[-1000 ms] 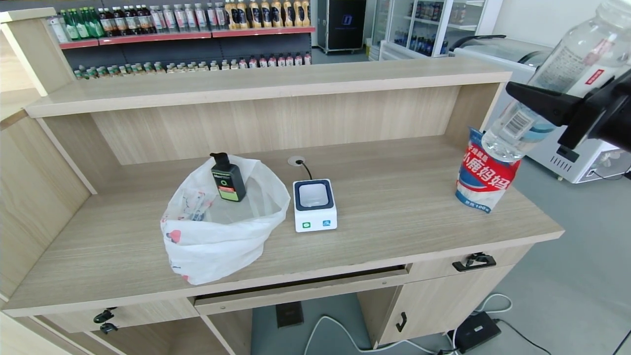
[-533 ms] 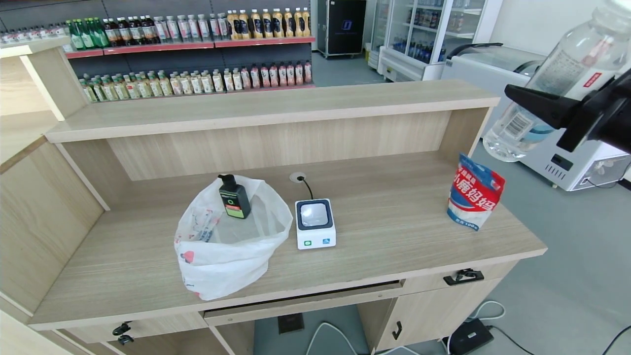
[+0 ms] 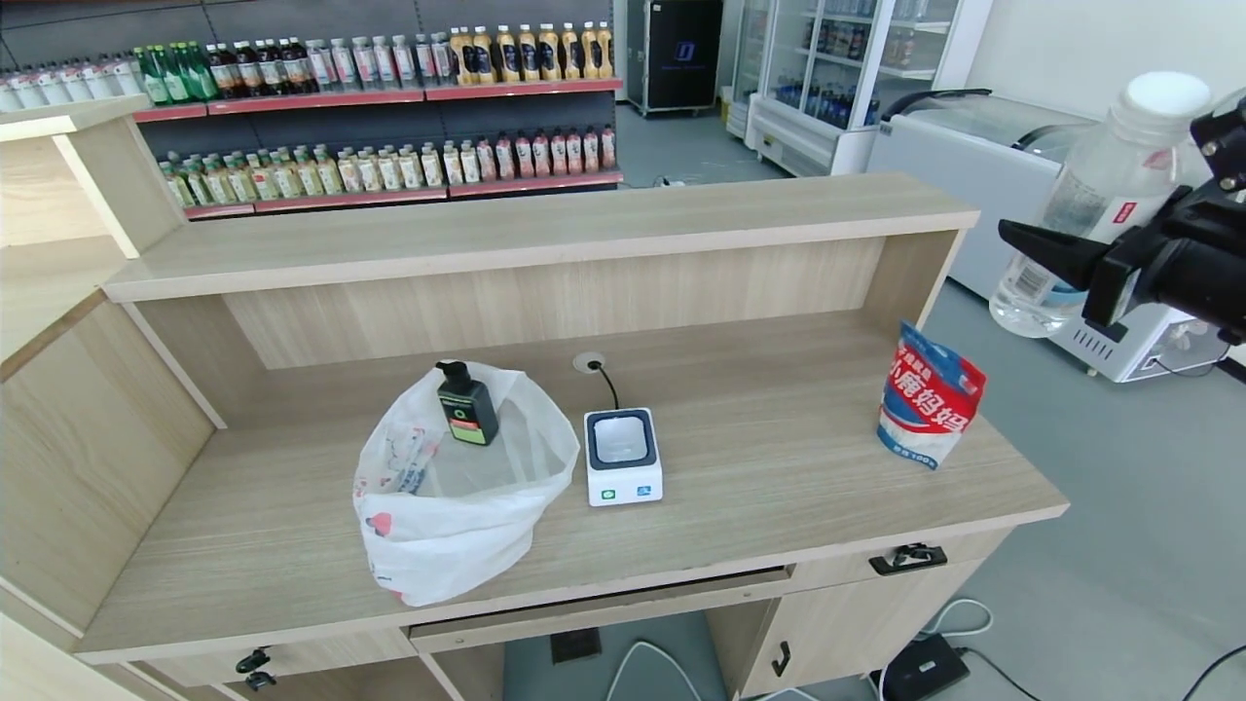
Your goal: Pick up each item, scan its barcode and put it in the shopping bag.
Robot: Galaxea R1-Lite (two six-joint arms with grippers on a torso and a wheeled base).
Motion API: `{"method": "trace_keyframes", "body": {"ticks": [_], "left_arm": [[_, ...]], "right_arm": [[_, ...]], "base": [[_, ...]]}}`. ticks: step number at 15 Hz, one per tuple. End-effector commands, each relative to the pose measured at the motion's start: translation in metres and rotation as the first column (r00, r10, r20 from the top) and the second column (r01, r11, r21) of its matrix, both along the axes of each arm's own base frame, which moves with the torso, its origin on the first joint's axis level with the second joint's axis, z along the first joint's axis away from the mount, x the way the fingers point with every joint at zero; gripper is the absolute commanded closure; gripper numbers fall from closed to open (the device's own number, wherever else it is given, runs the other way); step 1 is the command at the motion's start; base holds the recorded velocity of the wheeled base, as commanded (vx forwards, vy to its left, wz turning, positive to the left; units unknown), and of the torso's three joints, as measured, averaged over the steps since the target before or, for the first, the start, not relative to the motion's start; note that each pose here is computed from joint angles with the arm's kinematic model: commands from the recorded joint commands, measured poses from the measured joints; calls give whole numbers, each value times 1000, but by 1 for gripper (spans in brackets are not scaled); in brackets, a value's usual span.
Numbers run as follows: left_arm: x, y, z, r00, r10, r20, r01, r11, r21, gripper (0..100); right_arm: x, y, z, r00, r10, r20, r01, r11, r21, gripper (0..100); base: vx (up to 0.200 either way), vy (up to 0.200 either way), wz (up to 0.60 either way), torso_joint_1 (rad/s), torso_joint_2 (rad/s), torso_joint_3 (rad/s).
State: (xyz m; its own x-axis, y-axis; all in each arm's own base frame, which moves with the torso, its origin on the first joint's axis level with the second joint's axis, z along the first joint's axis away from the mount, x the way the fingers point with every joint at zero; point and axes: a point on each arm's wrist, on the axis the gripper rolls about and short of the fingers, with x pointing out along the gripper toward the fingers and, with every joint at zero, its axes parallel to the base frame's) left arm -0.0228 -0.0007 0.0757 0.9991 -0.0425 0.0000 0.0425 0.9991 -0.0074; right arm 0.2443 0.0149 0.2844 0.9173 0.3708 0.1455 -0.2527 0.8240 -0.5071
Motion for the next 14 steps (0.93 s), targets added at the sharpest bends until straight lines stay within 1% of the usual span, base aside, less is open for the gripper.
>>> {"method": "trace_keyframes", "body": {"ticks": [1,2,4,5,6,8,9,10,11,13,14], "left_arm": [[0,0,0,1000,0,0,0,1000,0,0],[0,0,0,1000,0,-2,0,1000,0,0],[0,0,0,1000,0,0,0,1000,0,0],[0,0,0,1000,0,0,0,1000,0,0],[0,0,0,1000,0,-2,0,1000,0,0],[0,0,0,1000,0,0,0,1000,0,0],[0,0,0,1000,0,-2,0,1000,0,0],[0,0,0,1000,0,0,0,1000,0,0],[0,0,0,1000,0,0,0,1000,0,0],[0,0,0,1000,0,0,0,1000,0,0],[0,0,0,1000,0,-2,0,1000,0,0]], "right_arm": [[2,1,0,1000,1,-3,-1,1000,-2,100],[3,2,-1,1000,5,-4,-5,1000,-6,100],[9,6,-6,1000,13,-6,-13,999,-50,100],[11,7,-7,1000,15,-7,-15,998,-57,100],[18,8,-14,999,33,-32,-35,997,-73,100],[29,7,-30,993,87,-81,-96,988,-117,100],[36,4,-38,993,95,-74,-107,978,-177,100],[44,2,-45,993,107,-47,-115,959,-258,100],[47,1,-49,992,116,-46,-124,951,-284,100],[65,1,-69,974,213,-73,-225,912,-343,100],[72,1,-74,967,244,-74,-255,899,-357,100]], "base": [[0,0,600,7,-2,7],[0,0,600,2,2,7],[0,0,600,12,-2,0],[0,0,600,7,2,2],[0,0,600,2,7,2],[0,0,0,0,0,0],[0,0,0,0,0,0],[0,0,0,0,0,0],[0,0,0,0,0,0],[0,0,0,0,0,0],[0,0,0,0,0,0]]}}
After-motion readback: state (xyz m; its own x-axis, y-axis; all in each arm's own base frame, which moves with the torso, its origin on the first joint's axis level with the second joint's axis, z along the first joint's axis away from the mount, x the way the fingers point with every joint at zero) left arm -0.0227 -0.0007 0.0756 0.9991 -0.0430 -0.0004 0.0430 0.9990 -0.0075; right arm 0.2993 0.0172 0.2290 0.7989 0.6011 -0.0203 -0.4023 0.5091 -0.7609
